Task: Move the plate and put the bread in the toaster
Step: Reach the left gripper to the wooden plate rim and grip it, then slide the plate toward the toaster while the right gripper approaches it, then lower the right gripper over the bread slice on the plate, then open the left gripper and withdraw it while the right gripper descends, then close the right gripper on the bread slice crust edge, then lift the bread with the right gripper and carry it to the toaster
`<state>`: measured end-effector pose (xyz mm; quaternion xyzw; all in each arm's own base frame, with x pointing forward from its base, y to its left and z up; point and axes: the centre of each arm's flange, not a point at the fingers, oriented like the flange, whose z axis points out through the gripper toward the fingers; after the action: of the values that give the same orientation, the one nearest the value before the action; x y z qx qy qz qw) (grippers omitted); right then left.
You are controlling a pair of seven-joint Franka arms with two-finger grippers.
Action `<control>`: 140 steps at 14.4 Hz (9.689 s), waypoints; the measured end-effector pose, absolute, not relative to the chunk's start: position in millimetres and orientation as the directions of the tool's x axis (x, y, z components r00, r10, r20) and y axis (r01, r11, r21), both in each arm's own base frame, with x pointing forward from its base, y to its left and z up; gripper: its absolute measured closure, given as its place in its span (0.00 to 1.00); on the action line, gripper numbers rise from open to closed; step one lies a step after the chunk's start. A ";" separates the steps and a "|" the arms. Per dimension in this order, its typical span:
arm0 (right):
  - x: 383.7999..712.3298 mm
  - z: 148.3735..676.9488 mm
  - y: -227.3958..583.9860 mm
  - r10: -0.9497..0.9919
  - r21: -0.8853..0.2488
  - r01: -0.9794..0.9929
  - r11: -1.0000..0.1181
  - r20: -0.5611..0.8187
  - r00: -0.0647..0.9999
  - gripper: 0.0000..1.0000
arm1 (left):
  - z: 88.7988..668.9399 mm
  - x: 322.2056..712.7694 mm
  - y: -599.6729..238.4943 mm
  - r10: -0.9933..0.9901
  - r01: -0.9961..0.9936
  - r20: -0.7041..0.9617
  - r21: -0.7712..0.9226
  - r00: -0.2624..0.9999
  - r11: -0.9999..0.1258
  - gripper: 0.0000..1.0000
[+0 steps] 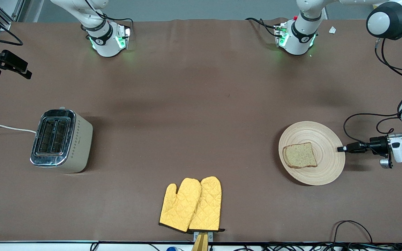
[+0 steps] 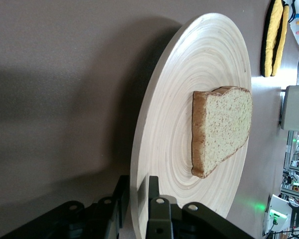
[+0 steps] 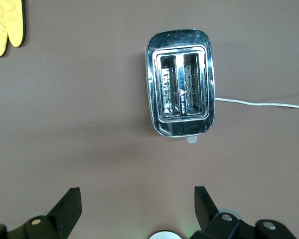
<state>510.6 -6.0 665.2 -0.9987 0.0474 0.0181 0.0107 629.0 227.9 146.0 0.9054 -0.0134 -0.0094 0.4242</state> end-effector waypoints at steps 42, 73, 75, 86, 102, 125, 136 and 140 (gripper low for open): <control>590.9 431.7 141.3 -0.228 -0.187 -0.269 -0.945 -0.215 0.950 0.00 | 174.9 614.9 -270.1 -0.244 -0.146 0.057 0.920 0.968 -0.363 0.90; 561.8 247.4 367.1 -0.156 -0.081 -0.169 -0.982 -0.140 0.978 0.35 | 357.1 688.0 -127.5 -0.016 0.069 -0.110 0.724 0.994 -0.686 0.00; 562.2 243.7 366.6 -0.158 -0.078 -0.170 -0.982 -0.144 0.977 0.36 | 397.3 690.3 -107.0 0.002 0.066 -0.097 0.660 0.995 -0.748 0.00; 559.3 228.5 369.8 -0.154 -0.068 -0.166 -0.984 -0.155 0.976 0.53 | 572.0 611.9 -90.8 -0.044 -0.041 -0.027 0.101 0.999 -0.994 0.00; 556.5 224.2 373.9 -0.147 -0.065 -0.159 -0.985 -0.158 0.976 0.58 | 666.2 517.6 -54.4 0.042 0.040 -0.060 -0.040 0.997 -0.998 0.00; 558.8 220.4 374.0 -0.154 -0.073 -0.166 -0.983 -0.144 0.977 0.97 | 667.1 521.3 -46.7 0.053 0.051 -0.034 -0.057 0.998 -0.997 0.00; 582.2 348.0 350.4 -0.059 0.228 -0.019 -0.973 -0.170 0.984 0.97 | 667.2 521.2 -47.7 0.052 0.050 -0.034 -0.057 0.998 -0.997 0.00; 591.1 408.9 316.6 0.021 0.451 0.101 -0.887 -0.179 0.984 0.97 | 667.3 521.2 -47.5 0.052 0.050 -0.034 -0.057 0.998 -0.997 0.00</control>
<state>591.1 316.6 408.9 -0.9676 -0.0314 0.0849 -0.2357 521.2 -47.5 667.3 0.9991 0.0255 -0.0176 -0.0283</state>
